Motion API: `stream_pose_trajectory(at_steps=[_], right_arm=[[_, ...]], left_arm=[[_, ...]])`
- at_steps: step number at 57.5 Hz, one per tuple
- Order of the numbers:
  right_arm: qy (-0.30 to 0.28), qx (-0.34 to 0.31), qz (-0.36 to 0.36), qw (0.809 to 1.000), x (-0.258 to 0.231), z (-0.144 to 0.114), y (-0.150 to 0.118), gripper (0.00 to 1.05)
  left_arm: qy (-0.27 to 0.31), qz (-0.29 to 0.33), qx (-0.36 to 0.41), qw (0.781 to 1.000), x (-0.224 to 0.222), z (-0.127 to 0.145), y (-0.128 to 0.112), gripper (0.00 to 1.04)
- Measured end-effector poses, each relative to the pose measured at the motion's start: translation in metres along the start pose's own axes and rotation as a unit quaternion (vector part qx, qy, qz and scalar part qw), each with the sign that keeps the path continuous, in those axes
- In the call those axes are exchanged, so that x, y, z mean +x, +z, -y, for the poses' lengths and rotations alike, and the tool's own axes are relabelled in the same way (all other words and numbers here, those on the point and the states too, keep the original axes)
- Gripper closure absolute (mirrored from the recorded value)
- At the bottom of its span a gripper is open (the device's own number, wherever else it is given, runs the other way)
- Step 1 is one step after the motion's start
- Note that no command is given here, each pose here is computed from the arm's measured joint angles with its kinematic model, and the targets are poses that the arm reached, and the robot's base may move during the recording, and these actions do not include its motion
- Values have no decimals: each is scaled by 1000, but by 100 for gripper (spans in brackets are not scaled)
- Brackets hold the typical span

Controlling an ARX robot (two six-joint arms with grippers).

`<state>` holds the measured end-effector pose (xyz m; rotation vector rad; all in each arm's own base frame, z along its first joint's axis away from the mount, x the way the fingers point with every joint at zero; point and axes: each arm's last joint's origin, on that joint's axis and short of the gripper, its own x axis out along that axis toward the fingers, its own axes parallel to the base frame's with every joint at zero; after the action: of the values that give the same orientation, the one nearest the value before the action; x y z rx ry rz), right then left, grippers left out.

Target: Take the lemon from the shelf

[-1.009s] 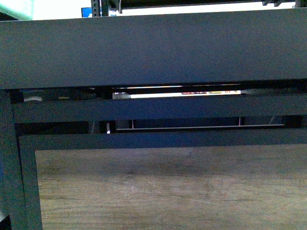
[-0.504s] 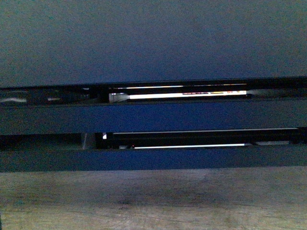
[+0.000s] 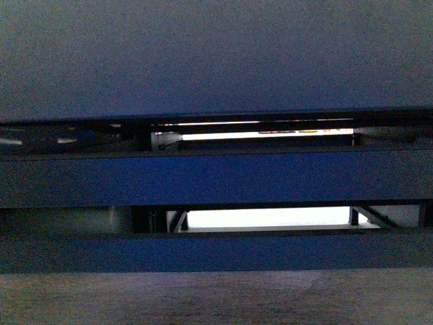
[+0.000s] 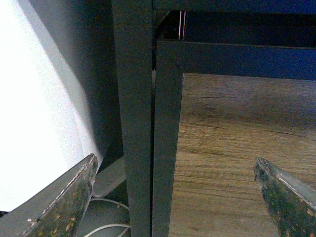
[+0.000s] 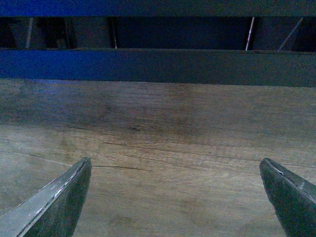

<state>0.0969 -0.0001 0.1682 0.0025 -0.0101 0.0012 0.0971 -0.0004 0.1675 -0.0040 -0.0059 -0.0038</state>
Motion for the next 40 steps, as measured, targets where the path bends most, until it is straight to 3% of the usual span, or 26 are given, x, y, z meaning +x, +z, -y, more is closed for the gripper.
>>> stream_pose_trajectory(at_steps=[40], right_arm=[[0,0,1,1000,0,0,0,2]], left_arm=[[0,0,0,1000,0,0,0,8]])
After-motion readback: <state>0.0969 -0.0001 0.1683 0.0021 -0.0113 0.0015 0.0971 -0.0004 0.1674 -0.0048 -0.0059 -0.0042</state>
